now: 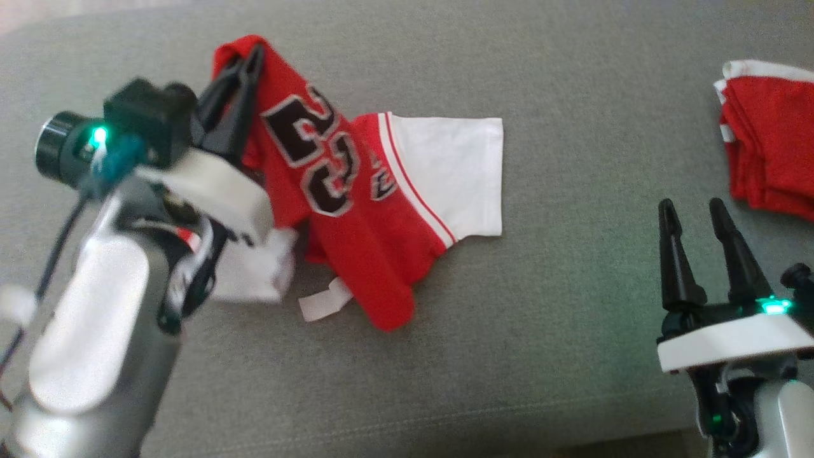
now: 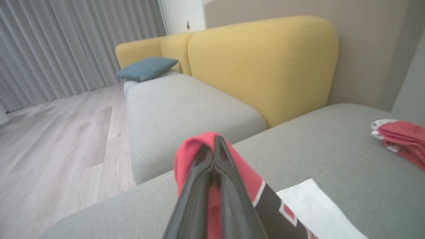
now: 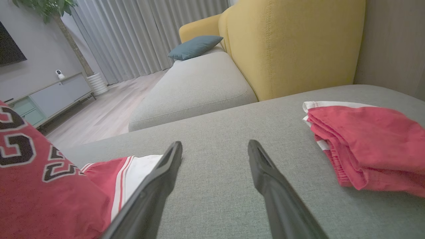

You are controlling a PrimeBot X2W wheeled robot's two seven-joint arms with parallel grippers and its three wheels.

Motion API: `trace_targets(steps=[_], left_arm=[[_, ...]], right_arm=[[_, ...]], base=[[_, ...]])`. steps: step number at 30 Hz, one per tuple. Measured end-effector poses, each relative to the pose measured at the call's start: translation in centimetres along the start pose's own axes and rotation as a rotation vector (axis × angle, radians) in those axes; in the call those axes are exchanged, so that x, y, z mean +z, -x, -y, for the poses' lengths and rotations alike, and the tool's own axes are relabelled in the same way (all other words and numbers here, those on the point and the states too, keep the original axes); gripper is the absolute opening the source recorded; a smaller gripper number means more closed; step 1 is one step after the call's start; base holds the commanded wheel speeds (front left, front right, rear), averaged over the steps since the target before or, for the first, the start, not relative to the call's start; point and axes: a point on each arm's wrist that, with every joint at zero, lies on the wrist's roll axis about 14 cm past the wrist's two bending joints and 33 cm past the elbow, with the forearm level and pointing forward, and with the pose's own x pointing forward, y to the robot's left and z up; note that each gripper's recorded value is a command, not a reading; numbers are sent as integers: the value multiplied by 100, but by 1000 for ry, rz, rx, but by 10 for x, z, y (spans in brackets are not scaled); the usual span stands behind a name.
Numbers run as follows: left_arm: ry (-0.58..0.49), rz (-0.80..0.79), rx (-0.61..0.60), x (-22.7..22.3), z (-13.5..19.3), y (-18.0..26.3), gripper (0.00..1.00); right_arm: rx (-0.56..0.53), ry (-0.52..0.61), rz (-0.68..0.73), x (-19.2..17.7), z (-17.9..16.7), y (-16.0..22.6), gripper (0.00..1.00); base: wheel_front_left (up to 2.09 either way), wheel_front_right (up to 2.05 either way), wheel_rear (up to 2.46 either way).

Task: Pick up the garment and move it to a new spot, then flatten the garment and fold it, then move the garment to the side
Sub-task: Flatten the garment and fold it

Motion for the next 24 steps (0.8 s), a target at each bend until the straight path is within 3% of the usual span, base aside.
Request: trace_targets(steps=[6,14,15,16,17,21,24], left_arm=[[48,-182,30,-75,-22,-39,0],[133,-213,10,-121,-16,-91,0],[147,-223,3,-128,-13,-95,4],[168,-236,6,-135,-10,-97,45],[185,-248,-1,-143,-6,-98,100],[215,-245,7,-159,-1,-94,100],[209,-154,66,-146,-14,-88,100]], right_arm=[[-20,-10,4,-1,7,-8,100],[-54,-15,-15,-12,20,-15,100],[-59,-12,-17,-13,22,-16,100],[-62,-10,-19,-14,23,-17,100],[-64,-8,-21,-15,24,-17,100],[-55,-4,-32,-19,23,-19,100],[-36,8,-26,-17,19,-21,100]], base=[[0,0,0],[0,0,0],[0,0,0],[0,0,0],[0,0,0],[0,0,0],[0,0,0]])
